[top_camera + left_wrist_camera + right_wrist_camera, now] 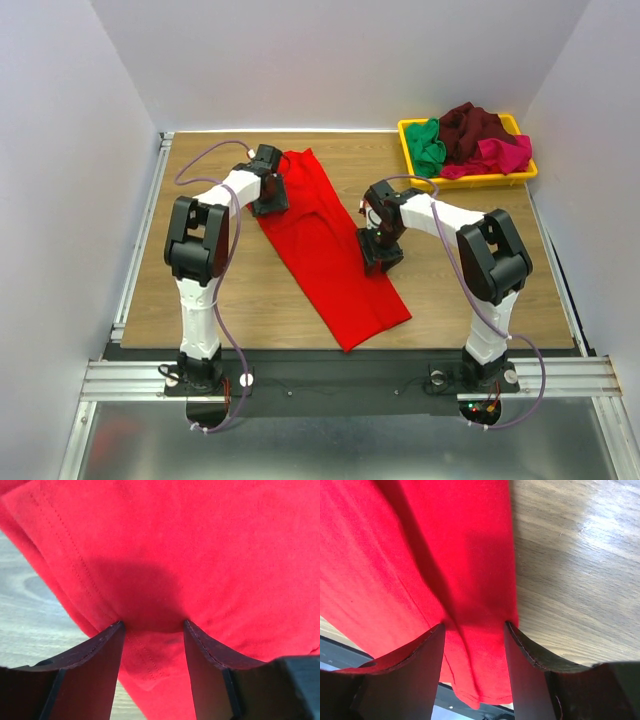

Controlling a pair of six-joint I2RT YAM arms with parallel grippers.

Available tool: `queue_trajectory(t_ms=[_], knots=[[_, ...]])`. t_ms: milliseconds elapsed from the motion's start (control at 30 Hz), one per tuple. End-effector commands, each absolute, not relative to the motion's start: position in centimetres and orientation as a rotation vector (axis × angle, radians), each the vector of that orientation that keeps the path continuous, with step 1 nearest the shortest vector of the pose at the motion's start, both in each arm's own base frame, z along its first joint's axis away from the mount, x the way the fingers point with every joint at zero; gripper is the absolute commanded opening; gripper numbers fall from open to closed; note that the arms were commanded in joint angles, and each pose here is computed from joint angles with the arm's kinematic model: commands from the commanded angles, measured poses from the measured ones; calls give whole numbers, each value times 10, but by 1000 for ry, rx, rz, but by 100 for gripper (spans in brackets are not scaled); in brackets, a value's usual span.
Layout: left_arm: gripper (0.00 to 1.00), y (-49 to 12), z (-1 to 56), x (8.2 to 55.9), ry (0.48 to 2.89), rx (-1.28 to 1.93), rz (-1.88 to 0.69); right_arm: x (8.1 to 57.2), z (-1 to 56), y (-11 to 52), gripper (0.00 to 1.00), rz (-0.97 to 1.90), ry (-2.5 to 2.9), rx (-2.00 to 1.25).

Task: Fold and stack the t-shirts
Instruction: Fold the tshirt

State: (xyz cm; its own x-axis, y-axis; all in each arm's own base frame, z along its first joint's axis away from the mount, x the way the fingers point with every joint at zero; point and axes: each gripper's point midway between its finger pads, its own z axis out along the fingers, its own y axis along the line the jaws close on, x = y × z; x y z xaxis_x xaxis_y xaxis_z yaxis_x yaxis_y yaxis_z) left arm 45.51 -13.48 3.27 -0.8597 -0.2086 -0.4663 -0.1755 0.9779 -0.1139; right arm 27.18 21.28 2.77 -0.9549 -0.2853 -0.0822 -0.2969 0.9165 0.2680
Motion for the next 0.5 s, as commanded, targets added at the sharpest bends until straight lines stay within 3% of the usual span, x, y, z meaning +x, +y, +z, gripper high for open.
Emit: queue_trajectory(t_ms=[0, 467], knots=[[62, -135, 23, 472, 2624, -293, -101, 262, 16, 216, 56, 459, 3048, -520], [62, -127, 22, 549, 2571, -337, -97, 299, 18, 255, 57, 572, 3009, -474]])
